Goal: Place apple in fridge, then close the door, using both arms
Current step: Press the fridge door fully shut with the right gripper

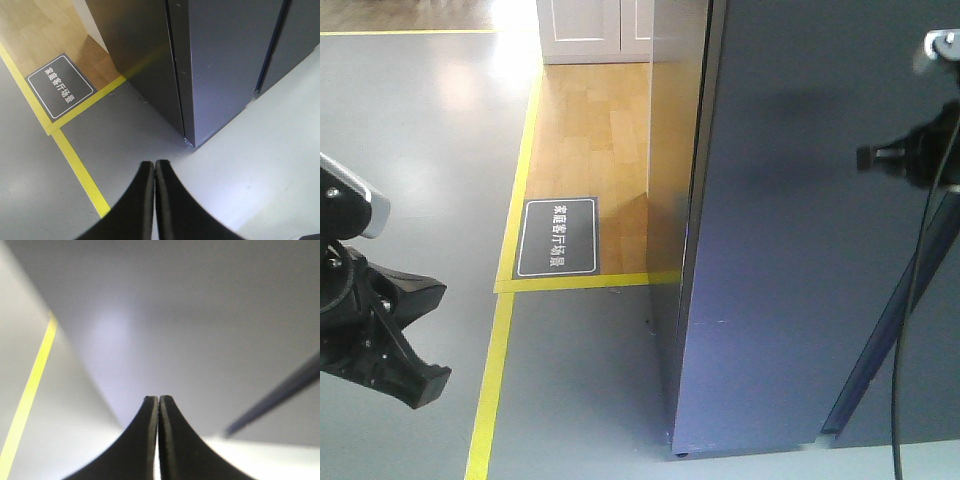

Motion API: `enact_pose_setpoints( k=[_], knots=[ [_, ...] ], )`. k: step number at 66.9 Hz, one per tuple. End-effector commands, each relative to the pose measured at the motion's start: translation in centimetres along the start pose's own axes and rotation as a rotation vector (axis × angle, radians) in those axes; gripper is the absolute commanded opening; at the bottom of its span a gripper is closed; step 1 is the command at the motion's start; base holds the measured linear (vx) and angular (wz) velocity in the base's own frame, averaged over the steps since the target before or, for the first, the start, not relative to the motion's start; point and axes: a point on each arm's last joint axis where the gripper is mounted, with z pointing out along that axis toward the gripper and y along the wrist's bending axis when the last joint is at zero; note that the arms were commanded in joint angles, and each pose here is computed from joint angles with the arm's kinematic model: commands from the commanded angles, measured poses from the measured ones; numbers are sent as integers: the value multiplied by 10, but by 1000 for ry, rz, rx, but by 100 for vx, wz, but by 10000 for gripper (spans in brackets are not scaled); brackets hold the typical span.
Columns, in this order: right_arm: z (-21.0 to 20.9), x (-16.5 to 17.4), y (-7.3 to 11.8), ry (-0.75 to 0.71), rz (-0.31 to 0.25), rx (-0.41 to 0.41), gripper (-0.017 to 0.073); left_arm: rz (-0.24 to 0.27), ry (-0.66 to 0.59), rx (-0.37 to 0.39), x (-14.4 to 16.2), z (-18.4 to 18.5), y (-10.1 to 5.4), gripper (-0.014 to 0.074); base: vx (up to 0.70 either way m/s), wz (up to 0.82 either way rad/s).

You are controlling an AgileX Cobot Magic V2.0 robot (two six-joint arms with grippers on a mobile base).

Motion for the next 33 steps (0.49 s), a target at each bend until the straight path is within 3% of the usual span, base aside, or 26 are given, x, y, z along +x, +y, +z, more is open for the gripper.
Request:
enact_pose_setpoints(
  k=[1,17,33],
  knots=[
    [-27,7,11,-66,-36,26,-3,-4,-90,4,-11,-8,0,-6,0,0],
    [-62,60,34,8,-66,59,-3,-4,-90,4,-11,-8,0,-6,0,0],
    [-106,105,51,-20,-43,-48,-3,-4,-90,4,-11,-8,0,-6,0,0]
  ],
)
